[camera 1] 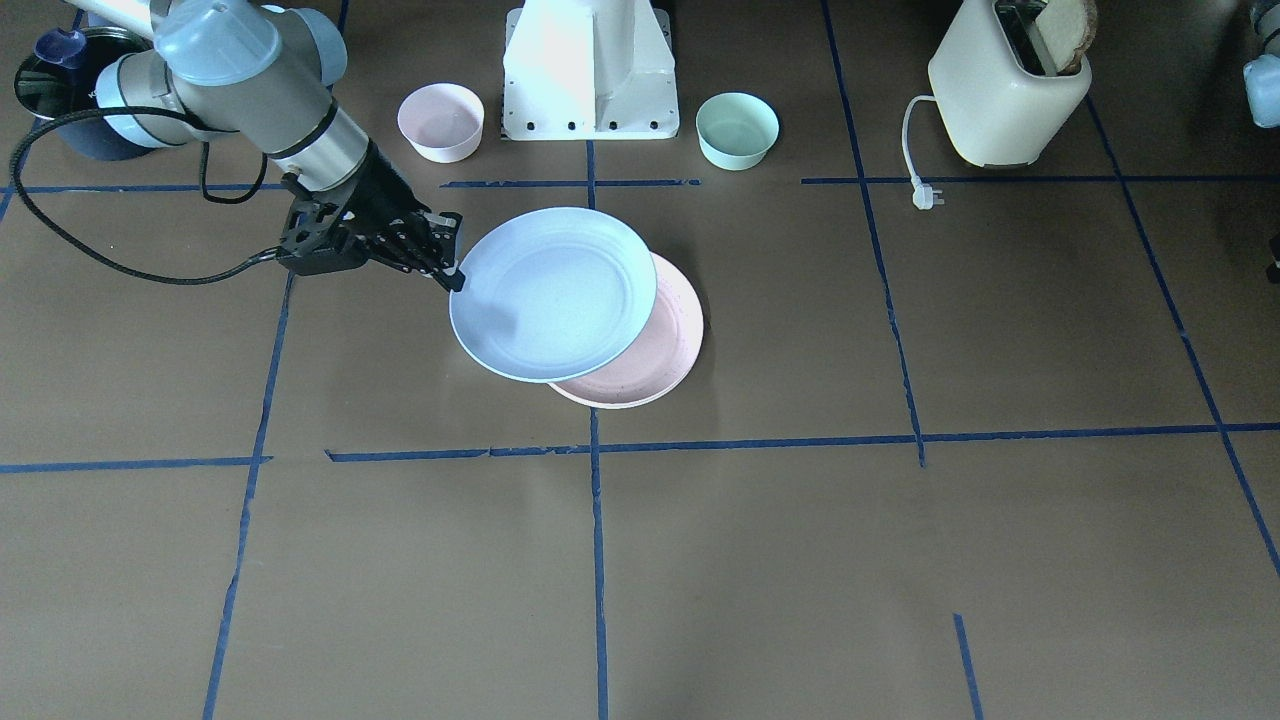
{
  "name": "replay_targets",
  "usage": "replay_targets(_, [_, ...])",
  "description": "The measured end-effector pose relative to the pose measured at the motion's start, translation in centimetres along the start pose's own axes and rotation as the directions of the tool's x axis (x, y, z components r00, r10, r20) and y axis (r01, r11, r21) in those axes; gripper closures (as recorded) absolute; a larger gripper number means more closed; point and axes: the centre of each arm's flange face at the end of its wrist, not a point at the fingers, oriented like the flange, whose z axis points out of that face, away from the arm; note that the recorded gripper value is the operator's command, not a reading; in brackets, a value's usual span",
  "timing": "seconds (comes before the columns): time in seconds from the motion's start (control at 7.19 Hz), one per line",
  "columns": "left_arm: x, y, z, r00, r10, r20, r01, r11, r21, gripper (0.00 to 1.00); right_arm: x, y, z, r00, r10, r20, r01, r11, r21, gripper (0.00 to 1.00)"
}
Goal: Stack three plates with pink and blue
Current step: 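Carry the light blue plate over the pink plate and lower it, then open the right gripper to release the light blue plate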
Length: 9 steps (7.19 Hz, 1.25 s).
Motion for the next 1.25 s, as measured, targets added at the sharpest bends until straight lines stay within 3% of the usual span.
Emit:
replay_targets(0.42, [-0.1,0.0,-0.1,1.000,-0.003,0.000,0.003,1.000,0.002,0.00,-1.7,1.0,1.4,0.998,-0.001,-0.067,0.001,1.000,-0.003,0.99])
replay_targets(0.83, [-0.1,0.0,-0.1,1.000,-0.002,-0.001,0.002,1.000,0.002,0.00,-2.0,0.9,1.9,0.997,-0.003,-0.075,0.003,1.000,0.002,0.92])
replay_targets(0.97, [-0.2,0.1,-0.2,1.000,-0.004,-0.001,0.004,1.000,0.003,0.00,-2.4,0.9,1.9,0.998,-0.004,-0.071,0.004,1.000,0.002,0.53])
replay_targets(1.11, [-0.2,0.1,-0.2,1.000,-0.006,-0.007,0.006,1.000,0.003,0.00,-2.6,0.9,1.8,0.998,-0.003,-0.067,0.003,1.000,0.001,0.01])
replay_targets(1.25, [-0.2,0.1,-0.3,1.000,-0.008,-0.018,0.008,1.000,0.004,0.00,-2.7,1.0,1.9,0.998,-0.002,-0.065,0.002,1.000,0.000,0.00])
